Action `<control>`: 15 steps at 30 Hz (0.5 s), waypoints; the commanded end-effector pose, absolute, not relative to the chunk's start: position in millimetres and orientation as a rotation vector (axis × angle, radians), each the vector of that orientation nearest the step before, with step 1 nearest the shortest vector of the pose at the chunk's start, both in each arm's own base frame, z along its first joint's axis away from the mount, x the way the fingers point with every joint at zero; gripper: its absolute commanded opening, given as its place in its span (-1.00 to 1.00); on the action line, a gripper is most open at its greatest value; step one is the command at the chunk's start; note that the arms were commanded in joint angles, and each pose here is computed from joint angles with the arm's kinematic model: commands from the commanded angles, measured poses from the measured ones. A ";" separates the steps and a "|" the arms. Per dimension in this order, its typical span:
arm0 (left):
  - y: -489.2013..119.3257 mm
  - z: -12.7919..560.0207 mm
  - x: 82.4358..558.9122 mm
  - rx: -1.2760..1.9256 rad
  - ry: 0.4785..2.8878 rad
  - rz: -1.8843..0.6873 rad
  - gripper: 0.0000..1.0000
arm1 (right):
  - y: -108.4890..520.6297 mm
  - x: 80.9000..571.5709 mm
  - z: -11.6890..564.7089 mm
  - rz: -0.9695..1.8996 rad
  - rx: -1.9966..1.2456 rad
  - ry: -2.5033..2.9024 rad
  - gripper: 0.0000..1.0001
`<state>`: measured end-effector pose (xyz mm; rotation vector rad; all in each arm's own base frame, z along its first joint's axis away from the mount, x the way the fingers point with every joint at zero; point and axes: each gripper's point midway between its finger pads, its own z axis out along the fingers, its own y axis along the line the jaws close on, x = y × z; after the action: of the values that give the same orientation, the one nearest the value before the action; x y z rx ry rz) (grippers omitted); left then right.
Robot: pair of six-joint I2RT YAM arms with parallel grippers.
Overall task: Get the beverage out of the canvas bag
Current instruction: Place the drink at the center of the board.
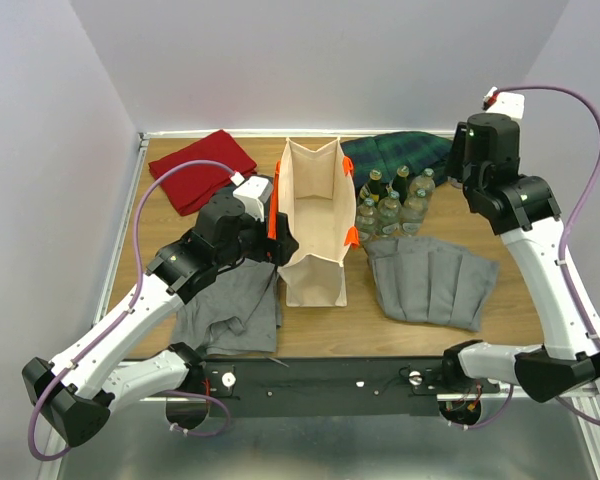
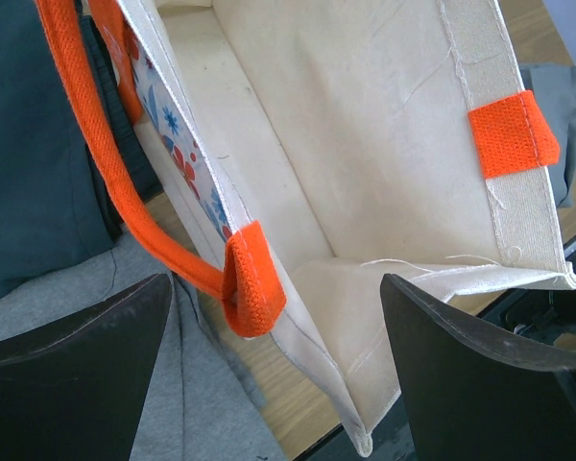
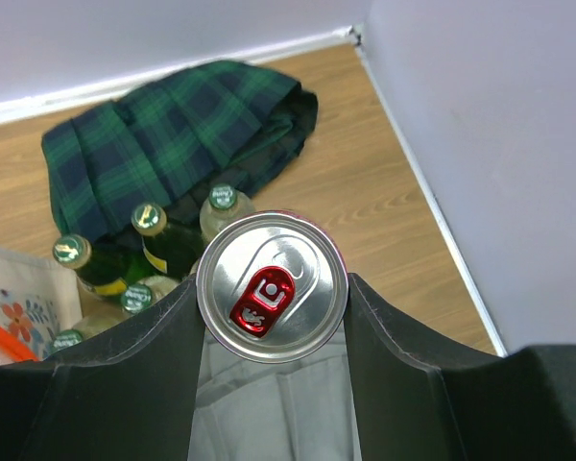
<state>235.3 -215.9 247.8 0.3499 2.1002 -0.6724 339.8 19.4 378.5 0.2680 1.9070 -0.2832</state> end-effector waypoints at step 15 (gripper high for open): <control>-212.1 258.8 239.9 0.326 2.070 -0.652 0.98 | -36.2 373.2 314.5 -0.130 0.407 1.972 -0.98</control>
<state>235.6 -215.8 247.8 0.3483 2.1002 -0.6707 356.1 -39.2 308.1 0.3968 2.0577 -0.2099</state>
